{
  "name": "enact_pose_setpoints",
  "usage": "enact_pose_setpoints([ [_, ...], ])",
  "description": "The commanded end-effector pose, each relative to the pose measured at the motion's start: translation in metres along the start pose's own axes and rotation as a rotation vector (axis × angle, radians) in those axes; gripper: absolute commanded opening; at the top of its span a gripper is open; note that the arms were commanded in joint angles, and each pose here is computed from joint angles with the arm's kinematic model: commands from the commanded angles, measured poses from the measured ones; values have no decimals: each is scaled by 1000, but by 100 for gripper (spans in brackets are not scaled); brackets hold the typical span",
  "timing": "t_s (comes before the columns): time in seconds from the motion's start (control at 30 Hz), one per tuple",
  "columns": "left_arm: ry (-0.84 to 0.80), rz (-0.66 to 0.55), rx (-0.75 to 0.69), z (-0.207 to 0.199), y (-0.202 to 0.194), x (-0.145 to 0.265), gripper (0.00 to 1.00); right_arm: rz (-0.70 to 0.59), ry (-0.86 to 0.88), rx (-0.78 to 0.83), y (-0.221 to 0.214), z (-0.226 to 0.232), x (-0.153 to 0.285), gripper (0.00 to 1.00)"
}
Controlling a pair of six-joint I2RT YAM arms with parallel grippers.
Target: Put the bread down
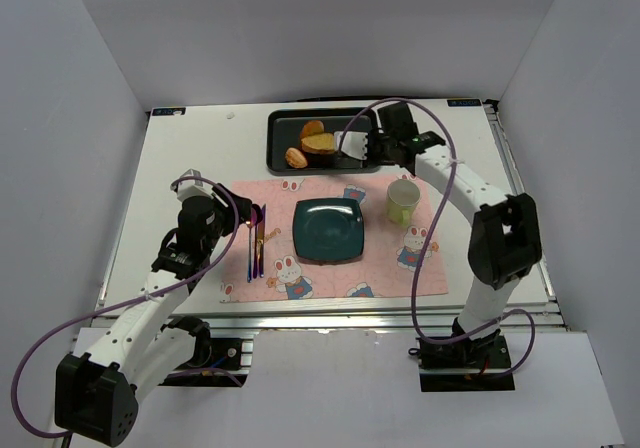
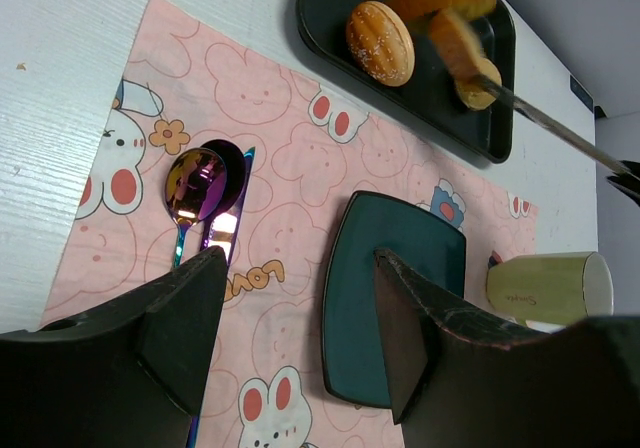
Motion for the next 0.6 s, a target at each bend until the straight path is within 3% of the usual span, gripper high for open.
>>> enact_pose_setpoints([
  [0.0,-40,-17,2,-11,7,0,70,-107,-17,-99,19,-6,43,0],
  [0.27,-44,-19,4,-11,7,3,70,-151,56,-200,24,17,59,0],
  [0.57,-42,-26,9,-8,7,6,70,-255,172,-69,33,87,110,0],
])
Point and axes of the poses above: each gripper's point midway between its finger pads, its own x axis back along the fingers, its own z axis along the line the jaws close on, y = z × x, the point moved 4 cm from there along x, back along the fingers, and after that the axes turned 8 degrees about x, right-handed, at the moved point
